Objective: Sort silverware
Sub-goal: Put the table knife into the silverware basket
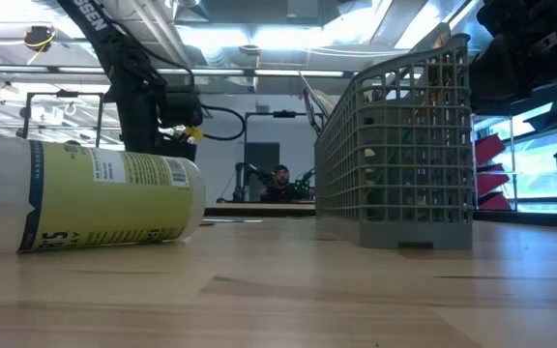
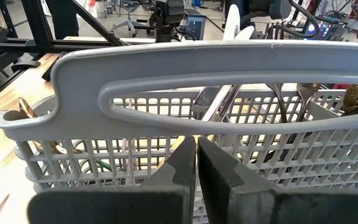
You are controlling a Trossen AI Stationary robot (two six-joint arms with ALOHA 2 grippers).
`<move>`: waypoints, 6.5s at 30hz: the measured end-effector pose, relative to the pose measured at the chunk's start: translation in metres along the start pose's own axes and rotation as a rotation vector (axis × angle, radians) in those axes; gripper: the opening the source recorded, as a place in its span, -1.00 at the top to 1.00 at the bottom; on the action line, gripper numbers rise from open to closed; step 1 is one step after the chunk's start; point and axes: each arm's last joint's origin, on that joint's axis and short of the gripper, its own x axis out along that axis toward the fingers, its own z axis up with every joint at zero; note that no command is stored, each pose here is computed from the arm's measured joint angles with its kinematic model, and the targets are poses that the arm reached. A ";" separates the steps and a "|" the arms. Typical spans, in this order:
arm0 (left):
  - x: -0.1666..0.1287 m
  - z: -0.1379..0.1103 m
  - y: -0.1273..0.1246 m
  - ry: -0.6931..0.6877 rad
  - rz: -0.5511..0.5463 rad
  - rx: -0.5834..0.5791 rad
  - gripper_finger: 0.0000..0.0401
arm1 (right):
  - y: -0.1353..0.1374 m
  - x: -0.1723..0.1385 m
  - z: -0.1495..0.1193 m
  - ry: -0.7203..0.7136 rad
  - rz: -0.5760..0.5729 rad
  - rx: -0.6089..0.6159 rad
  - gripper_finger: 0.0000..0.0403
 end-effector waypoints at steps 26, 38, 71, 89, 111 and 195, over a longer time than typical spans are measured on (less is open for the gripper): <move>-0.001 0.003 -0.007 0.001 -0.033 -0.037 0.66 | 0.000 0.000 0.000 0.000 0.000 0.006 1.00; -0.005 0.005 -0.017 -0.010 -0.065 -0.069 0.66 | 0.000 0.000 0.000 0.000 -0.001 0.007 1.00; -0.142 0.006 -0.016 -0.813 -0.168 -0.333 0.66 | 0.000 0.000 0.000 0.000 -0.001 0.007 1.00; -0.206 0.054 -0.094 -1.498 -0.546 -0.097 0.66 | 0.000 0.000 0.000 -0.005 -0.001 0.009 1.00; -0.100 0.111 -0.205 -1.676 -0.269 -0.048 0.66 | 0.000 0.000 0.000 -0.005 -0.001 0.010 1.00; -0.110 0.117 -0.255 -1.357 0.350 0.213 0.17 | 0.000 0.000 0.000 0.003 0.000 0.010 1.00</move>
